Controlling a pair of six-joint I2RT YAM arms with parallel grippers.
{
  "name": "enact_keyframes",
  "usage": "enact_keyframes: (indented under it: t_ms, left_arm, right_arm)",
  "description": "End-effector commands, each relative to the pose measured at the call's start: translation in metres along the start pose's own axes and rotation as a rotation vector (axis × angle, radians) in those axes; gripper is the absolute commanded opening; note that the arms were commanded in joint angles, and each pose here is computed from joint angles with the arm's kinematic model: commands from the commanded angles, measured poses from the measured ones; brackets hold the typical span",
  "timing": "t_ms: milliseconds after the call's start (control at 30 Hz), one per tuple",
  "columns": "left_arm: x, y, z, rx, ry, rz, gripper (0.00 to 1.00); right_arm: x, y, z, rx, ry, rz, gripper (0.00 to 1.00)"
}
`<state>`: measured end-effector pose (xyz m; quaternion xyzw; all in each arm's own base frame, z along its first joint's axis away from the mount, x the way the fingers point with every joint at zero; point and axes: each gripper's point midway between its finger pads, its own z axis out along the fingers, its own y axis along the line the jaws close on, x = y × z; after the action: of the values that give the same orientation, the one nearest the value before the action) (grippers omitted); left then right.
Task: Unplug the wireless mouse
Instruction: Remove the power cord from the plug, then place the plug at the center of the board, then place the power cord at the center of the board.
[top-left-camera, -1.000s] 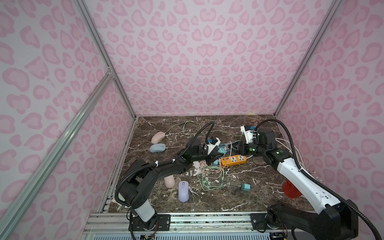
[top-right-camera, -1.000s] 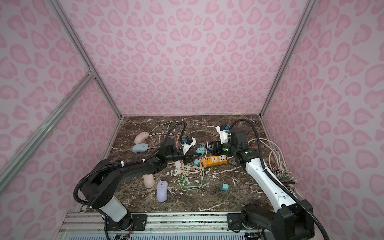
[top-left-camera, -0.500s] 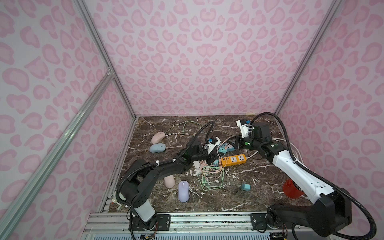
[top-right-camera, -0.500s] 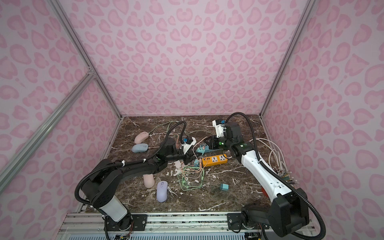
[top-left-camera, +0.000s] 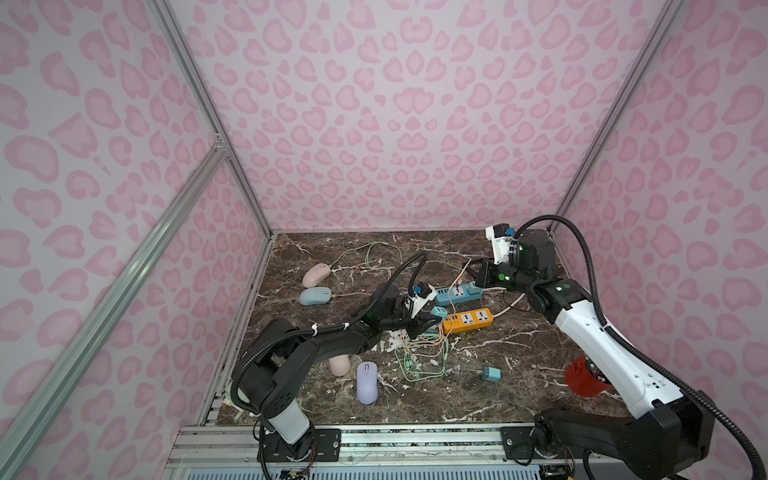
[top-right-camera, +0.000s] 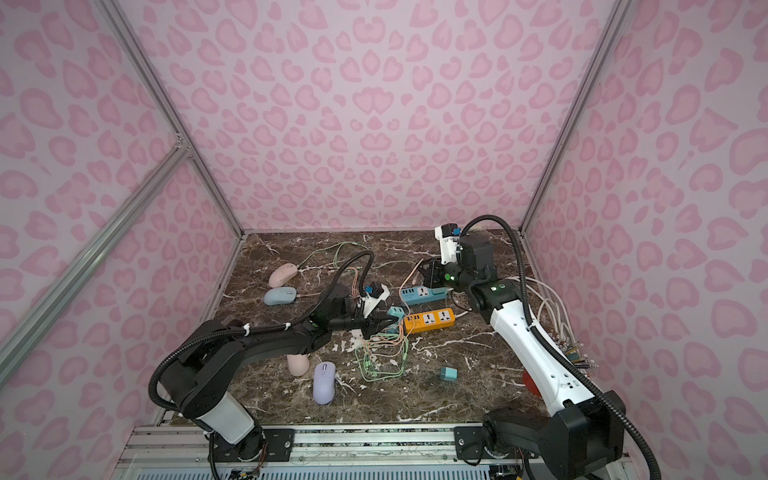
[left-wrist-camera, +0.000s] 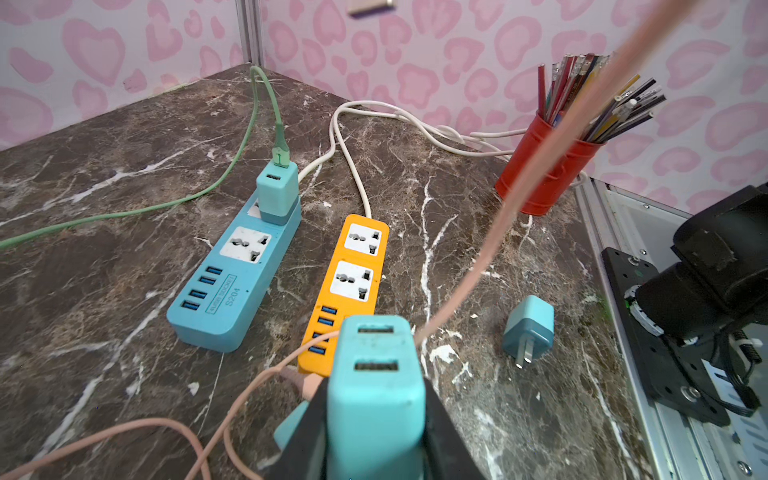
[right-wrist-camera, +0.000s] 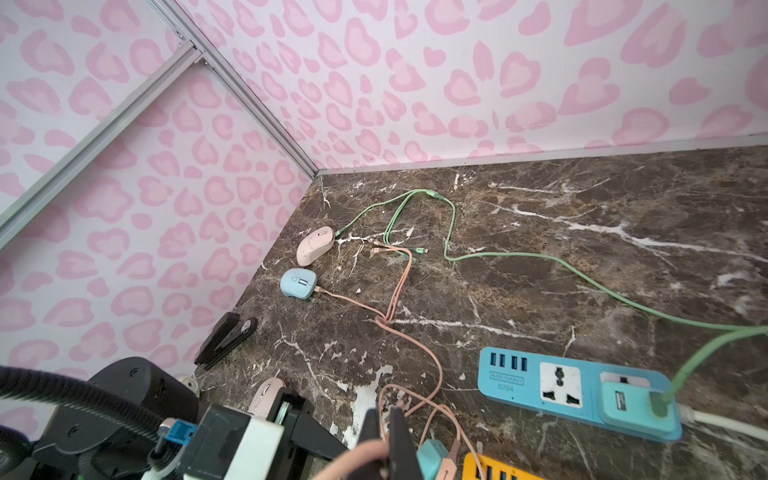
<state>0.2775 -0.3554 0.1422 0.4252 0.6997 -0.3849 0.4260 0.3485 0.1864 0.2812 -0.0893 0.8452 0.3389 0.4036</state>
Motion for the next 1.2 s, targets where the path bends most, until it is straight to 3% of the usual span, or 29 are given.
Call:
enact_keyframes:
  t_ms: [0,100,233,400,533,867,1033,1167]
  left_arm:
    - [-0.005,0.016,-0.024,-0.169,-0.052,-0.037,0.03]
    - [-0.01,0.032,-0.063,-0.372,-0.094,-0.052,0.02]
    - [0.016,0.065,-0.105,-0.666,0.087,-0.135,0.03]
    - [0.081,0.055,-0.13,-0.726,0.323,-0.321,0.02]
    - [0.127,0.058,-0.162,-0.897,0.452,-0.472,0.02]
    - [0.148,0.045,-0.119,-0.721,0.565,-0.545,0.03]
    - [0.158,0.042,-0.113,-0.689,0.579,-0.548,0.25]
    - [0.149,0.038,-0.112,-0.66,0.545,-0.544,0.46]
  right_arm:
    - [0.002,-0.009,0.0,0.045,-0.007,-0.023,0.0]
    - [0.007,-0.015,0.001,0.071,0.004,-0.027,0.0]
    - [0.014,-0.017,0.004,0.063,0.017,-0.023,0.0]
    - [0.02,-0.02,0.009,0.098,0.028,-0.032,0.0]
    - [0.032,-0.015,0.022,0.127,0.064,-0.07,0.0]
    - [0.068,0.029,0.074,0.096,0.169,-0.157,0.0]
    - [0.103,0.039,0.101,0.098,0.274,-0.173,0.0]
    - [0.132,0.046,0.114,0.088,0.311,-0.167,0.0]
